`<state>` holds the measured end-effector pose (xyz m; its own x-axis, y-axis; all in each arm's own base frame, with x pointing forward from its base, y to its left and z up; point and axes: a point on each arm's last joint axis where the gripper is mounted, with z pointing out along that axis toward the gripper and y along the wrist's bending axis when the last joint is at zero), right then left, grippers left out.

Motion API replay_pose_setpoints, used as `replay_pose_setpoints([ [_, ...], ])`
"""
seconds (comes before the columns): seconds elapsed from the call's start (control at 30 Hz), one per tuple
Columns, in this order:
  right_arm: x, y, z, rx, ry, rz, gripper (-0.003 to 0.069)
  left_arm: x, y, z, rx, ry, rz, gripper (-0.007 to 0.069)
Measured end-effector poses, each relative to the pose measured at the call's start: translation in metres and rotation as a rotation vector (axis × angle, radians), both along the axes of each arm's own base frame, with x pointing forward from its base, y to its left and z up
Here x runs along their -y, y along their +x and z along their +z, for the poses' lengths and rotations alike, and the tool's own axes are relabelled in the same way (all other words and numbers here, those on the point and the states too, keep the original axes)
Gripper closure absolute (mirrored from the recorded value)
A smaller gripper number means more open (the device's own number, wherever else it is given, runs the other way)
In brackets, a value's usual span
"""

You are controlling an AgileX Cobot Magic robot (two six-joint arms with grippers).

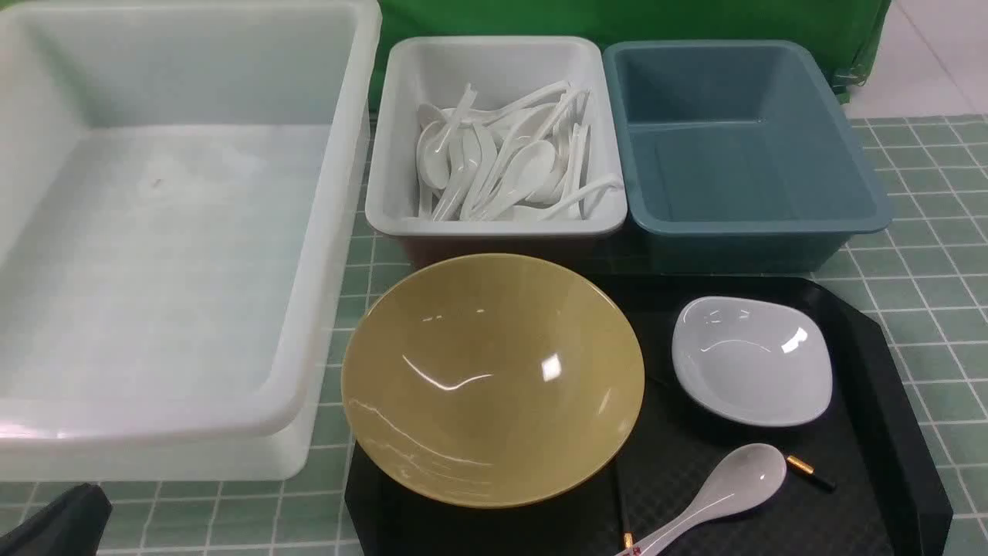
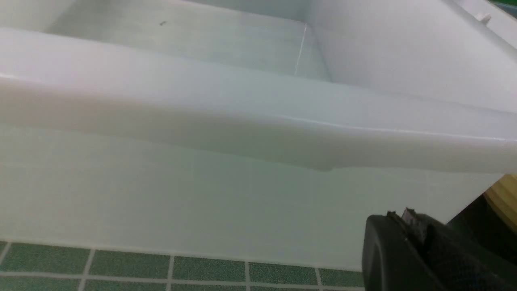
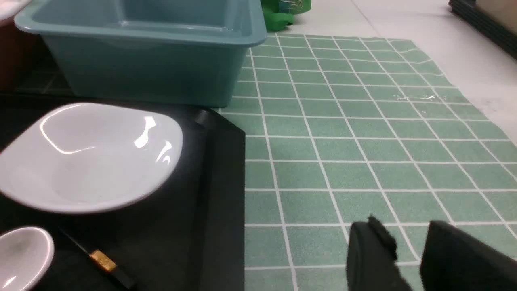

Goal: On blue table put chopsticks spoon bowls plates into blue grey white boxes.
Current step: 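Grasp the large bowl on the tray by its rim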

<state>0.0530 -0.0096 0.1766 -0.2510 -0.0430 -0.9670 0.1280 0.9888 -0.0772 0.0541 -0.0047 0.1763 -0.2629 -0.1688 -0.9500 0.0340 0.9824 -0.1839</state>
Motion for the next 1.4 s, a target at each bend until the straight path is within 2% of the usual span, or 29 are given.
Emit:
replay_pose_setpoints([
  [1.2, 0.000, 0.000, 0.000, 0.000, 0.000, 0.000, 0.0421, -0.001, 0.000, 0.001, 0.009, 0.018, 0.001, 0.0636],
  [1.3, 0.000, 0.001, 0.002, 0.035, 0.004, 0.004, 0.0421, 0.000, 0.001, 0.004, 0.047, 0.011, -0.012, 0.0636],
  [1.37, -0.001, 0.002, 0.008, 0.106, 0.005, 0.012, 0.0421, 0.000, 0.002, 0.011, 0.134, 0.006, 0.003, 0.0636],
  [1.4, -0.002, 0.003, 0.014, 0.167, 0.006, 0.020, 0.0421, 0.000, 0.003, 0.018, 0.200, -0.009, -0.055, 0.0636],
])
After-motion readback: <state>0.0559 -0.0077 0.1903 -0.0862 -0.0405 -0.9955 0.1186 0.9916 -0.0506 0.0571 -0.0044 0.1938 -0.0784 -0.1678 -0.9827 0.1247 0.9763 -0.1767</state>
